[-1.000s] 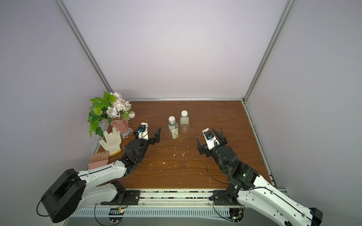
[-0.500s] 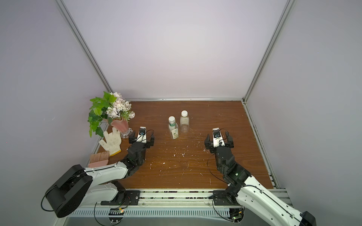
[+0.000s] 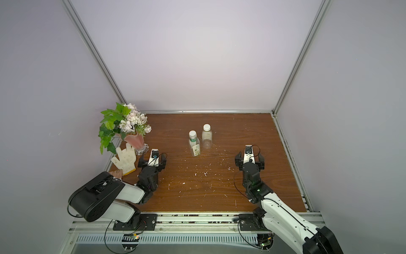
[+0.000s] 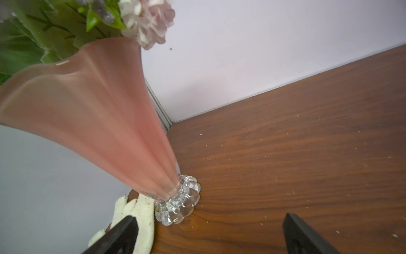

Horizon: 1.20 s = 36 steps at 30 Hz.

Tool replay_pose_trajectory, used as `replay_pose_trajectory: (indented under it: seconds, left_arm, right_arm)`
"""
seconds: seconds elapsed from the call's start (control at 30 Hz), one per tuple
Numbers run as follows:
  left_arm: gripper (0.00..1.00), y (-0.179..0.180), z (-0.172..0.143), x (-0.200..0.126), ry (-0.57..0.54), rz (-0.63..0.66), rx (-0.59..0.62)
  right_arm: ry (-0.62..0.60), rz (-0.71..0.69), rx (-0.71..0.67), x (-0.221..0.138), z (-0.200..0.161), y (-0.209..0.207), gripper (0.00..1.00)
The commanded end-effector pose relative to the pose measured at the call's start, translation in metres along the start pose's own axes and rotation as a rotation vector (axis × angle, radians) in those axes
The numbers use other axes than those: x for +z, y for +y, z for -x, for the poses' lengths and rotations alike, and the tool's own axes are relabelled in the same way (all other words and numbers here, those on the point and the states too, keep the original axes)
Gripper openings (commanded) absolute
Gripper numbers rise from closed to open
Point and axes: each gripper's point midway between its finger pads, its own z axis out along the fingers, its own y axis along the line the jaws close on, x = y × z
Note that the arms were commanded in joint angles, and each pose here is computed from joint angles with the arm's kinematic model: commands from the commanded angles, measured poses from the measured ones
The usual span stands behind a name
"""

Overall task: Screw on the bottle caps
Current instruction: Reset both arms

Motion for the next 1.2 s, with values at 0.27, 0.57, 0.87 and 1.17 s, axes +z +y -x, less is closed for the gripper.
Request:
replay_pose_trajectory:
  seconds: [0.27,0.57,0.87,1.17]
  left_arm:
    - [0.99,0.033,0.024,0.006,-0.176,-0.011,-0.157]
    - [0.99,0.040,0.008,0.026,-0.115,-0.066,-0.254]
    - [0.99,0.031,0.000,0.043,-0.060,-0.108,-0.254]
    - [0.99,0.035,-0.002,0.044,-0.053,-0.081,-0.263]
  right_arm:
    - [-0.077,-0.083,0.103,0.029,-0.010,-0.023,0.99]
    - [-0.090,-0.060,0.053,0.048,-0.017,-0.020,0.99]
    - [-0.165,0.072,0.061,0.064,-0.012,-0.008,0.99]
    - [-0.085,0.120,0.099,0.090,-0.030,-0.005,0.99]
